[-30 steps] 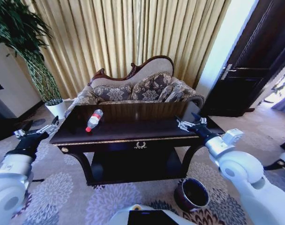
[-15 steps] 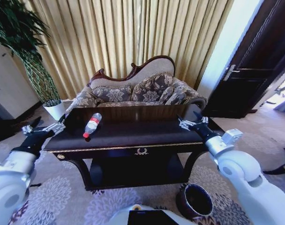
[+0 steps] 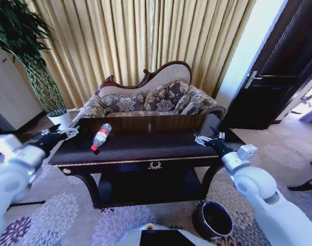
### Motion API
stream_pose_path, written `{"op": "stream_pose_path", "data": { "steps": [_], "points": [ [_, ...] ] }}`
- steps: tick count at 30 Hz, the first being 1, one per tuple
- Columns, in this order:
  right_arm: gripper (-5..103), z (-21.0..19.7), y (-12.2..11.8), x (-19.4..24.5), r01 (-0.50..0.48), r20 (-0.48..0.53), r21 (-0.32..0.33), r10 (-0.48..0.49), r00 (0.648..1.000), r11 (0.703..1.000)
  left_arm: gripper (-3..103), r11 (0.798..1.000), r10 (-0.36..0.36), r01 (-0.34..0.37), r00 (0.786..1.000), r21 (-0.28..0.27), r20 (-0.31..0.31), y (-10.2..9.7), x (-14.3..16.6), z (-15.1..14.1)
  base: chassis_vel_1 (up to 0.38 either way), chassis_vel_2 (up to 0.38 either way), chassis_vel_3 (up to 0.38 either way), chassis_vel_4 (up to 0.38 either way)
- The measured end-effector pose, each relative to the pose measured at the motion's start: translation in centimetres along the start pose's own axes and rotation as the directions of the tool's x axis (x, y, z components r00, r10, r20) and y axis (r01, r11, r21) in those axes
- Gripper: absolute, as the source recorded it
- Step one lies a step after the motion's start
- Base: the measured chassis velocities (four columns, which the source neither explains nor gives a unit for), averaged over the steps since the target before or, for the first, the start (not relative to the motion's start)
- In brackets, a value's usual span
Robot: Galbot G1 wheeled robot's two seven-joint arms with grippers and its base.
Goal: Move to the front of the table and place the trash on the table into the trash bin.
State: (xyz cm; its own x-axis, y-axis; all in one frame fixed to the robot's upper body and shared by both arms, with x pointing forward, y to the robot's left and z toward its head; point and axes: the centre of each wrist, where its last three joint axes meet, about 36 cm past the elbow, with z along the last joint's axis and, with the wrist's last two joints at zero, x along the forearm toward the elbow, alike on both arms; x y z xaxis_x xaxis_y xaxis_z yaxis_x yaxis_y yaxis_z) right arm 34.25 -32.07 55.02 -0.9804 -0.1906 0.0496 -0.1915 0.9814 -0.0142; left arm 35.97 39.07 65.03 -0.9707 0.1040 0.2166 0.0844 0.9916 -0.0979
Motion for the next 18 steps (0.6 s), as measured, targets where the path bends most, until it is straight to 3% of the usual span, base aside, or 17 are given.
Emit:
{"op": "stream_pose_path", "data": {
  "steps": [2,6,18],
  "points": [
    [100,0.0,0.0,0.0,-0.001,-0.001,0.000,0.001,1.000,1.000,100,1.000,-0.003,0.003,1.000,-0.004,-0.010,0.0,-0.3,-0.2,0.000,0.000,0.000,0.000],
    [100,0.4,-0.2,-0.1,-0.008,-0.012,0.005,0.008,1.000,1.000,100,0.998,-0.003,-0.004,0.994,-0.060,-0.110,-0.2,-3.2,-1.3,0.000,0.000,0.000,0.000],
    [100,0.7,-0.7,-0.2,-0.020,-0.019,0.014,0.020,1.000,1.000,100,0.995,0.007,-0.025,0.984,-0.101,-0.181,-1.3,-6.6,-0.7,0.000,0.000,0.000,0.000]
  ]
}}
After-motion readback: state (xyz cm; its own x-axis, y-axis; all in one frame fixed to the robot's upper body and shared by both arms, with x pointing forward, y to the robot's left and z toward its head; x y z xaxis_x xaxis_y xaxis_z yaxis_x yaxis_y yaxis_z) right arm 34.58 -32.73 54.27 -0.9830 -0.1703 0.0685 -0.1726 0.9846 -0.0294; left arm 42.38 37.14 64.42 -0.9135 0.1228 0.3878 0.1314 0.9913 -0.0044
